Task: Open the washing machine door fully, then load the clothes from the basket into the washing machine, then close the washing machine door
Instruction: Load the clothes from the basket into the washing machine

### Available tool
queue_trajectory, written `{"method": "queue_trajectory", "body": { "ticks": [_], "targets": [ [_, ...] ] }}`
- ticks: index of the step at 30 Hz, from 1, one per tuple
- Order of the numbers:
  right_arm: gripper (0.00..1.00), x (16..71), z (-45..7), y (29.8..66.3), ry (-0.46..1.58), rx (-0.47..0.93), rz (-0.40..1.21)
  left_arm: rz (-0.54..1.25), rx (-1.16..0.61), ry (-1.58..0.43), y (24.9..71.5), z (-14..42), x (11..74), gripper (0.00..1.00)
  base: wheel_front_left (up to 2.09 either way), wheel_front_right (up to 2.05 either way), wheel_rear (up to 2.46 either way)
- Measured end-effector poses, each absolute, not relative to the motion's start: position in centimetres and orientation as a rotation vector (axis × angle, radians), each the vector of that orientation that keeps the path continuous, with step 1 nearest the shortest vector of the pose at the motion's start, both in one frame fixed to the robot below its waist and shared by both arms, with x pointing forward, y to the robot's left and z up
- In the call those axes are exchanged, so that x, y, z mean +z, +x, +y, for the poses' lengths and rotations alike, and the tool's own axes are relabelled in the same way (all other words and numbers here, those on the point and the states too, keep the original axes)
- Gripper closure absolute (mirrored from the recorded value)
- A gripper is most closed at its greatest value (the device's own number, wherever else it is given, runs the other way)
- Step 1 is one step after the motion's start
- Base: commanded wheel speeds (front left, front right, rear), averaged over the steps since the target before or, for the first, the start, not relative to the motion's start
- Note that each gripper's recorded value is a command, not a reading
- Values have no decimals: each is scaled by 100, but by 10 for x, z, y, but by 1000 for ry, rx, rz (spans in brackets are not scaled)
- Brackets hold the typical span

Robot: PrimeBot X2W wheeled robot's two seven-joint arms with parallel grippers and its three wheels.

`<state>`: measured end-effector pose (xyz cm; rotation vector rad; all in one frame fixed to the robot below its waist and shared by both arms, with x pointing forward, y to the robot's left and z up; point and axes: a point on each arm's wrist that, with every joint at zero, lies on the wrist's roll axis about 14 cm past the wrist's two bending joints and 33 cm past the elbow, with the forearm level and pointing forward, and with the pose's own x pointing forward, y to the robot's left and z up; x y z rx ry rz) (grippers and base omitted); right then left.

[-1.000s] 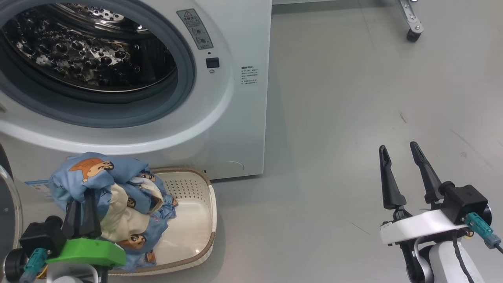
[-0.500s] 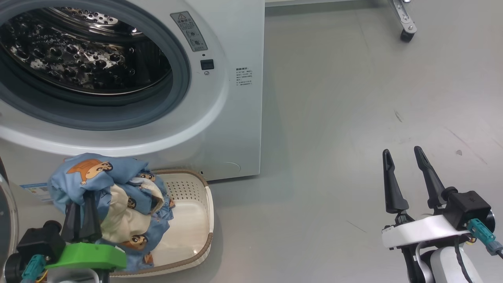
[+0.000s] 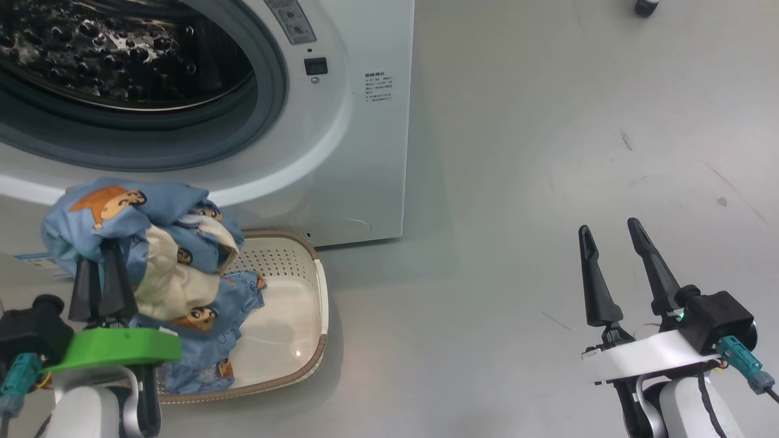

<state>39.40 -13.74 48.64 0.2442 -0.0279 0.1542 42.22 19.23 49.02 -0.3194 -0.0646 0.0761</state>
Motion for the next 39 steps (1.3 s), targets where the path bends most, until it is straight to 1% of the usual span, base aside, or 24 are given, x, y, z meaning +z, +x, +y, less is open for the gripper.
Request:
{"method": "queue_trajectory", "body": {
  "ticks": [15,22,25,39],
  "targets": [
    [0,456,-131,422,257,164,37,-237,70,-288,508,202,530,100,0,0,0],
    [0,436,-135,434,262,150,76,-286,76,-286,549,206,535,100,0,0,0],
    [0,425,-136,438,262,144,97,-279,69,-283,564,204,527,100,0,0,0],
    [0,368,-137,456,264,133,207,-136,41,-251,642,196,455,100,0,0,0]
  ]
}}
